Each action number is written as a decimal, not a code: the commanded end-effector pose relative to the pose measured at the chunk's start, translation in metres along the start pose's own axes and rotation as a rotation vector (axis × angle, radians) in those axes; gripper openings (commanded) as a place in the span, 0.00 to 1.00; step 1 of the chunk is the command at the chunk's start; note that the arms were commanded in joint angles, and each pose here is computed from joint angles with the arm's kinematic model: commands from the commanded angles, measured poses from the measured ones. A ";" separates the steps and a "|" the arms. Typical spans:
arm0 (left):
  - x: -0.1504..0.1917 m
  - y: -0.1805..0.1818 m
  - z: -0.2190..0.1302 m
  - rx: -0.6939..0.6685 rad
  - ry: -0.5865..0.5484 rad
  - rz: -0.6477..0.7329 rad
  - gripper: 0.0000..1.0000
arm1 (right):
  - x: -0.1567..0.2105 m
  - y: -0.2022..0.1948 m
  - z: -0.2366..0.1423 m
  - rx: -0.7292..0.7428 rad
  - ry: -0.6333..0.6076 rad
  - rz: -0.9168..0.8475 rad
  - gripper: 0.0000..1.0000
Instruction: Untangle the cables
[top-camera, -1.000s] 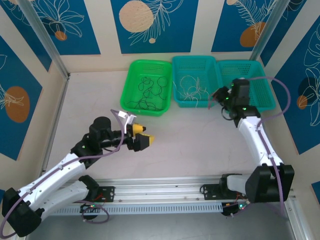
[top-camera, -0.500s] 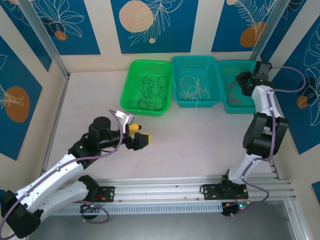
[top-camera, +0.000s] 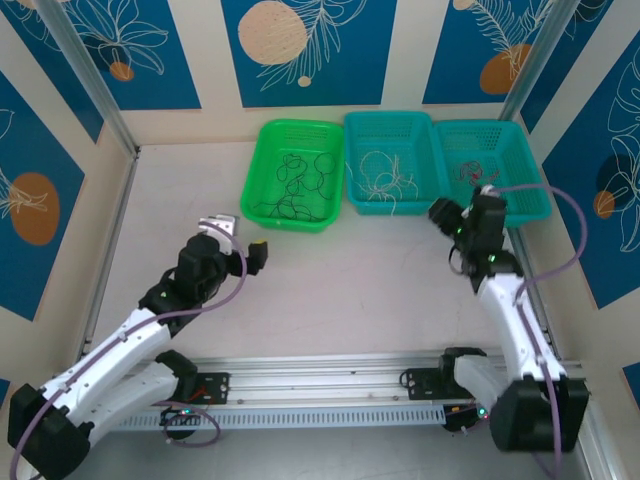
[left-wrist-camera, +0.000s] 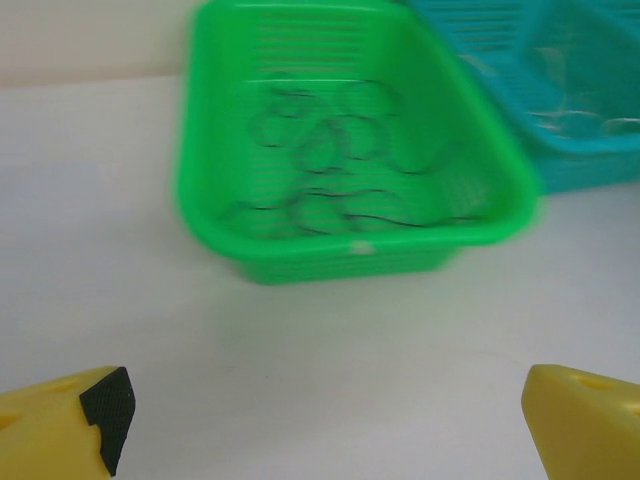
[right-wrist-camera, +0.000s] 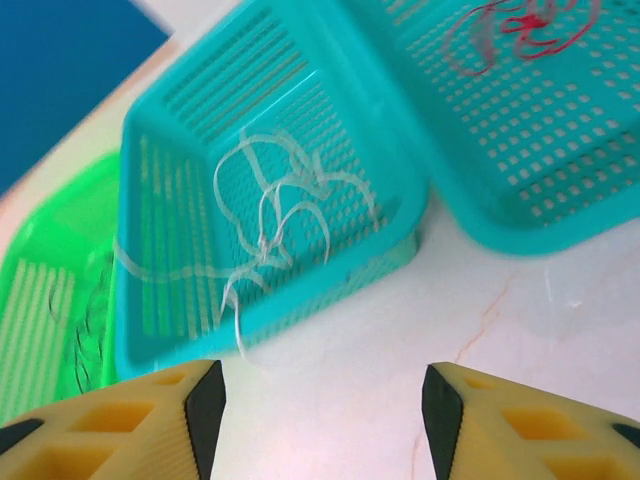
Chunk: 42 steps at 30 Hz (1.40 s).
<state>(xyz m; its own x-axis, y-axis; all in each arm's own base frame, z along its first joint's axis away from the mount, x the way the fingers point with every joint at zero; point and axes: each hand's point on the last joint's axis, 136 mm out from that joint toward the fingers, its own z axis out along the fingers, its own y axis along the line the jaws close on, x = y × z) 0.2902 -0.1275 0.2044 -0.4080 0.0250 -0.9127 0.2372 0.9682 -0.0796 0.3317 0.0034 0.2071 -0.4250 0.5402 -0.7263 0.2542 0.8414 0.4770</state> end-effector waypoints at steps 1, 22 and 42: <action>-0.015 0.049 0.006 -0.222 -0.116 0.055 1.00 | 0.006 -0.027 -0.001 0.138 -0.162 -0.191 0.61; 0.057 0.131 0.113 -0.282 -0.013 0.130 1.00 | 0.062 -0.022 0.107 -0.177 -0.149 -0.467 0.99; 0.066 0.143 0.109 -0.252 -0.049 0.049 1.00 | 0.059 -0.032 0.112 -0.044 -0.148 -0.479 0.99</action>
<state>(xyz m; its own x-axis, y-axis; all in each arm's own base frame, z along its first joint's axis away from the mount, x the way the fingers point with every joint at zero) 0.3894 -0.0096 0.0780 -0.3989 0.0763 -0.9138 0.0073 0.9968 0.0801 0.3859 0.0137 0.0744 -0.4193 0.1169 -0.9003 0.0210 0.9927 0.1191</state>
